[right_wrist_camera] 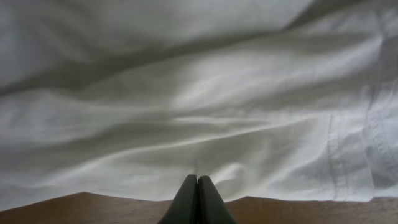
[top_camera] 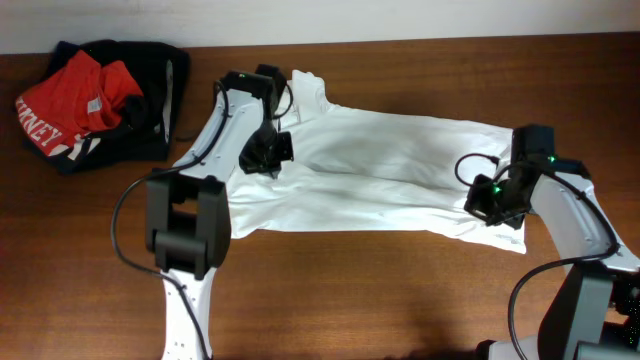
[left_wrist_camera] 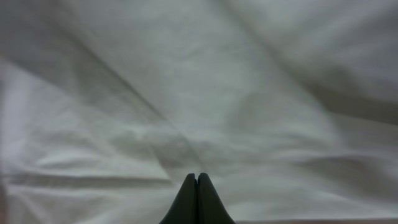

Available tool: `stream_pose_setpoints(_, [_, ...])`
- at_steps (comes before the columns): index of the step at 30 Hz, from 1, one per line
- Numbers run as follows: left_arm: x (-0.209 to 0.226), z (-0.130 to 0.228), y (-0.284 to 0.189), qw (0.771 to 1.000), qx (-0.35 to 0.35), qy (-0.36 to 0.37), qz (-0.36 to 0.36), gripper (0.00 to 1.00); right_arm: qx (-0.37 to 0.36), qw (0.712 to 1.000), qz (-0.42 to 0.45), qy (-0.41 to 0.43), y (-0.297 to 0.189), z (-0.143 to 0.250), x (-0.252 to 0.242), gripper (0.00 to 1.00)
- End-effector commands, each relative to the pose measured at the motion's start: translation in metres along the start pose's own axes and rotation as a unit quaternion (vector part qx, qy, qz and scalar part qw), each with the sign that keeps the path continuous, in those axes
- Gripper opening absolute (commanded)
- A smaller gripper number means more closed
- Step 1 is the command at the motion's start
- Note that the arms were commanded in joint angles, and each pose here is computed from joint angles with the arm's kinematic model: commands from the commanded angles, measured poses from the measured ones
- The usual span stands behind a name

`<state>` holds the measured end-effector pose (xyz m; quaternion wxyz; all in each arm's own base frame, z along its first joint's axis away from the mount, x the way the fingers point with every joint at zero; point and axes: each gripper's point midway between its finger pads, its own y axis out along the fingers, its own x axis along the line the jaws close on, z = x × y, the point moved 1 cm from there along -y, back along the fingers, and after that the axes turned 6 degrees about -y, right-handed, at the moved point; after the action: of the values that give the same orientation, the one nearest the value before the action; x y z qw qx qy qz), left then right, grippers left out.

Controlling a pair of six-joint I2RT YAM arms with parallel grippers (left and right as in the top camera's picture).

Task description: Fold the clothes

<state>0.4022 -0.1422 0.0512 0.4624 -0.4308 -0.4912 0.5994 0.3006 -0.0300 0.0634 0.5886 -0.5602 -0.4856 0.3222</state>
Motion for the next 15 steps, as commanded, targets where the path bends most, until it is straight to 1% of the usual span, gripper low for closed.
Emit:
stream_pose_setpoints(1, [0.009, 0.003, 0.025, 0.999, 0.039, 0.000, -0.013, 0.01, 0.004, 0.999, 0.031, 0.004, 0.006, 0.006, -0.010, 0.04])
stream_pose_setpoints(2, [0.010, 0.001, 0.027, 0.999, 0.038, -0.001, -0.012, 0.00, 0.002, 0.999, 0.049, 0.004, 0.008, 0.007, -0.017, 0.04])
stream_pose_setpoints(5, [0.010, -0.004, 0.030, 0.999, 0.031, -0.001, -0.011, 0.01, 0.002, 0.998, 0.056, 0.005, 0.017, 0.009, -0.021, 0.04])
stream_pose_setpoints(11, [0.014, -0.004, 0.055, 0.998, 0.055, -0.005, -0.023, 0.01, 0.045, 0.997, 0.064, 0.027, 0.047, 0.019, -0.029, 0.04])
stream_pose_setpoints(15, [0.029, -0.001, 0.057, 0.996, 0.059, -0.006, -0.066, 0.00, 0.072, 0.994, 0.075, 0.031, 0.062, 0.026, -0.035, 0.04])
